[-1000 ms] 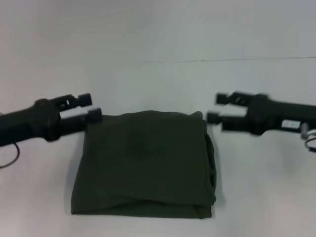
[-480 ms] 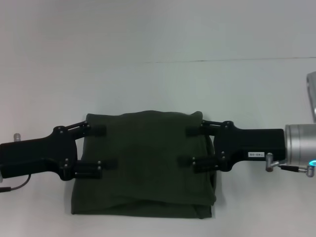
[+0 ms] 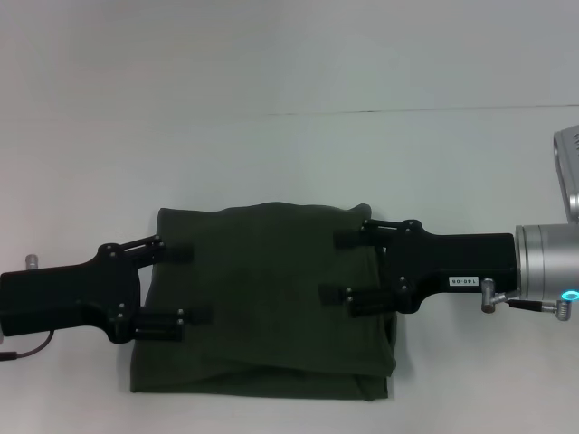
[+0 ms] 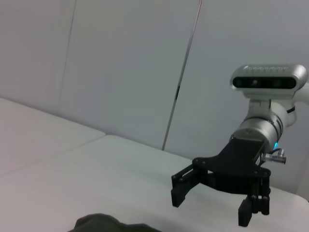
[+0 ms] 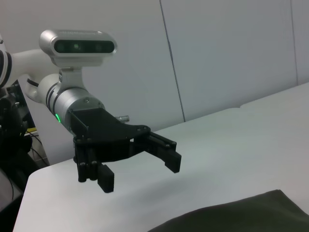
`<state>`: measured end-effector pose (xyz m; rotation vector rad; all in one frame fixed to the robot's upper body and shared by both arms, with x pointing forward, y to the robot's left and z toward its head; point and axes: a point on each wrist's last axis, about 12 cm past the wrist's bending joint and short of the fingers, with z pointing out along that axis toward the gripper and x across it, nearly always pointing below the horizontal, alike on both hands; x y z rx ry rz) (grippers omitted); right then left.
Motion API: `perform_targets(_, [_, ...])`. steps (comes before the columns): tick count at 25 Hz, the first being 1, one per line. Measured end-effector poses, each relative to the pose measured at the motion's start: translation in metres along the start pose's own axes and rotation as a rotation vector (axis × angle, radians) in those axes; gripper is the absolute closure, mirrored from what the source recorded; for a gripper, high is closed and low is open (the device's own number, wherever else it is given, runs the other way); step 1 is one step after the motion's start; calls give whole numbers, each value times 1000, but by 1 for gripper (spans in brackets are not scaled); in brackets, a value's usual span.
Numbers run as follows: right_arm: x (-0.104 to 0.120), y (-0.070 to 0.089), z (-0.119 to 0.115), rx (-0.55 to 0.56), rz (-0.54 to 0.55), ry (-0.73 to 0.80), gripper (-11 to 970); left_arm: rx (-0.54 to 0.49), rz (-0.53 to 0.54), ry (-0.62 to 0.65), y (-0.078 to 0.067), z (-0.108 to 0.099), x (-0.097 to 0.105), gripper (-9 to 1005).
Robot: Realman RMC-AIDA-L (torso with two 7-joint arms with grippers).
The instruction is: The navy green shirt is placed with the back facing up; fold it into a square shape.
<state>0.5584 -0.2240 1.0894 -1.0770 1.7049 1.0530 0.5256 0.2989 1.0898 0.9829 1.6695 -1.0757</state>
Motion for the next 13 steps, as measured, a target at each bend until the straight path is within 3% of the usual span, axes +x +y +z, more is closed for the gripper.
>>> perform_targets(13, [-2, -1, 0, 3, -3, -7, 32, 7, -2, 33, 0, 0, 2, 42])
